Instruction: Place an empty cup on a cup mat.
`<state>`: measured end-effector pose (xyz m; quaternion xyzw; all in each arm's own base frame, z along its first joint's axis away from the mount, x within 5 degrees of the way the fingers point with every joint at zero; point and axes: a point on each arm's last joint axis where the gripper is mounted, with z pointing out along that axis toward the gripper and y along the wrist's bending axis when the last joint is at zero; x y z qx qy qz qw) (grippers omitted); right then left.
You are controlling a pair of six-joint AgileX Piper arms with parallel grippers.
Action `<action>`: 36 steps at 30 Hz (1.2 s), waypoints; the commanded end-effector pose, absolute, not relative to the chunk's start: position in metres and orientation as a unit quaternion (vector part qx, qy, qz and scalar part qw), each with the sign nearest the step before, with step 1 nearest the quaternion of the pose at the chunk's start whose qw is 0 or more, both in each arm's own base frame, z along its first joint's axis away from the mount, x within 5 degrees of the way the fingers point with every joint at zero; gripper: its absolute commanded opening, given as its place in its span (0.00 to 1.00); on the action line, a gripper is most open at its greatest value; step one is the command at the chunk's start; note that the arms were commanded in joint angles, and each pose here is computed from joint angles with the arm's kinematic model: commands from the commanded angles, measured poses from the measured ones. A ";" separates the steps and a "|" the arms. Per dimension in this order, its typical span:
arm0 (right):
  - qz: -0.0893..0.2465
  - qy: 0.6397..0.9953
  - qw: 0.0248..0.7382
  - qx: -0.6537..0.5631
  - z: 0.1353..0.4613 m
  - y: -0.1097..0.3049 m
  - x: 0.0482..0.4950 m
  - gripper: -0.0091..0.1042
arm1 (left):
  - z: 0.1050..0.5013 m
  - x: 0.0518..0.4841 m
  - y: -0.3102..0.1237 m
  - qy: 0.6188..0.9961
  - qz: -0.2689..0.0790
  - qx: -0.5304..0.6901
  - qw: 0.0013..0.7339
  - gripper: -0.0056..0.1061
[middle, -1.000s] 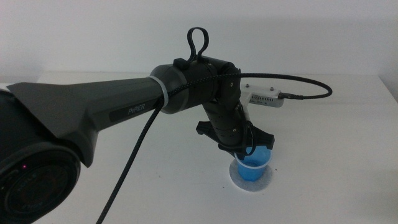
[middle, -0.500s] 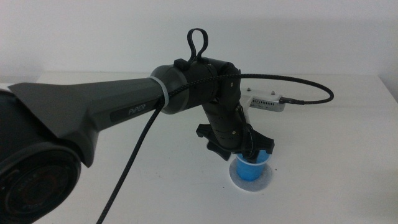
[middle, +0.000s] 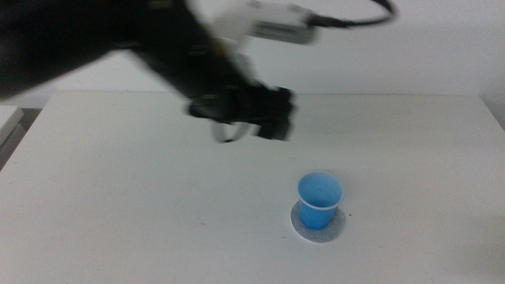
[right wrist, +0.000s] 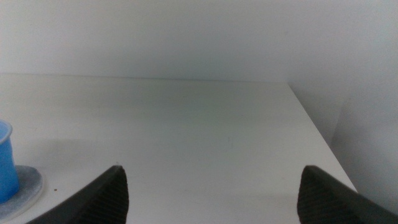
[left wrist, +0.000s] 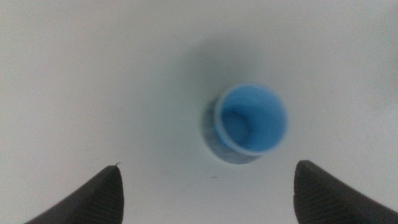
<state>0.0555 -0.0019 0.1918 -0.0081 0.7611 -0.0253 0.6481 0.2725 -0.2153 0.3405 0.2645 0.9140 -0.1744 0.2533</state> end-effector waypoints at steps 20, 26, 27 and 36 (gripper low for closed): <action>-0.028 0.758 0.651 -0.012 0.192 -0.002 0.055 0.90 | 0.290 0.106 -0.012 0.822 -0.028 0.055 0.566 0.89; -0.028 0.758 0.651 -0.012 0.192 -0.002 0.055 0.90 | 0.252 0.069 0.000 0.795 -0.006 -0.012 0.606 0.89; -0.028 0.758 0.651 -0.012 0.192 -0.002 0.055 0.90 | 0.247 0.065 0.000 0.789 -0.004 -0.016 0.614 0.89; -0.028 0.758 0.651 -0.012 0.192 -0.002 0.055 0.90 | 0.206 0.052 0.001 0.759 -0.001 -0.021 0.651 0.89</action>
